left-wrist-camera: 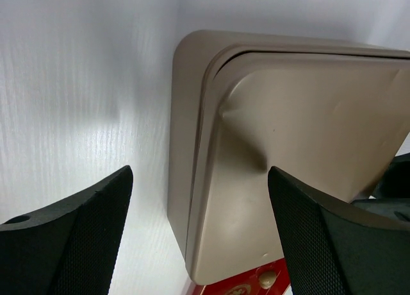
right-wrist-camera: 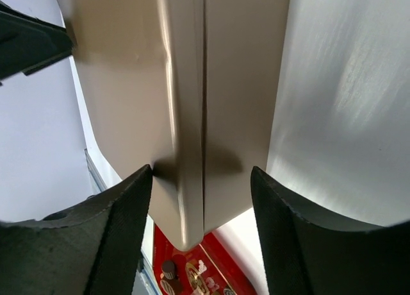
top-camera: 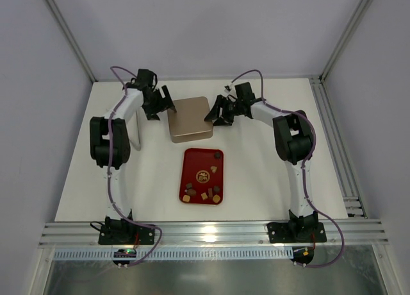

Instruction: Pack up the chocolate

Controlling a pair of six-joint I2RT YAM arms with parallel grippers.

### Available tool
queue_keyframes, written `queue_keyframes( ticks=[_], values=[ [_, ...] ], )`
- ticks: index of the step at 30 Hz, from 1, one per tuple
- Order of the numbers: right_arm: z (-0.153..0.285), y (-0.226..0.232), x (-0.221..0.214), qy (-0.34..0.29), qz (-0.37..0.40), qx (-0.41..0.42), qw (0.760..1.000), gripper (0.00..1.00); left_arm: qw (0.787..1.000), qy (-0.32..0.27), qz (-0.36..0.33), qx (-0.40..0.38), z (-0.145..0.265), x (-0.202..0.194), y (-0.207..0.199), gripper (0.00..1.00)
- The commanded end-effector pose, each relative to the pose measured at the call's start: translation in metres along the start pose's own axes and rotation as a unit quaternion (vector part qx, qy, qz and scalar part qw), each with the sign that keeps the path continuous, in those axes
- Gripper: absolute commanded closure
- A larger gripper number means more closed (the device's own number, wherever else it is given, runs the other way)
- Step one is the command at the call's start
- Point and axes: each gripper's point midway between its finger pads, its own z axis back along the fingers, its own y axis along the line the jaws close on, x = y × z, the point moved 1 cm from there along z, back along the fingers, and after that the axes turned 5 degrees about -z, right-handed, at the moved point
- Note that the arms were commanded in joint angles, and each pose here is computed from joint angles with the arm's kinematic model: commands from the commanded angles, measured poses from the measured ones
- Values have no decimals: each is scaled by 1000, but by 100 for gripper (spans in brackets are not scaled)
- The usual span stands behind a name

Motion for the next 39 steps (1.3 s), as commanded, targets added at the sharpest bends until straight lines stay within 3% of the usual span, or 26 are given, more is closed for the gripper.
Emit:
queue_keyframes(
  ticks=[1, 18, 27, 39],
  values=[
    [5, 1, -3, 0, 20, -16, 1000, 35, 1000, -18, -1, 21, 2, 19, 3, 16],
    [-3, 16, 22, -6, 24, 7, 1000, 20, 997, 41, 0, 70, -40, 5, 28, 16],
    [-15, 21, 38, -18, 4, 33, 999, 16, 993, 77, -6, 89, -54, -10, 41, 15],
    [-27, 21, 83, -88, -36, 23, 995, 15, 985, 132, -16, 114, -67, -39, 61, 19]
  ],
)
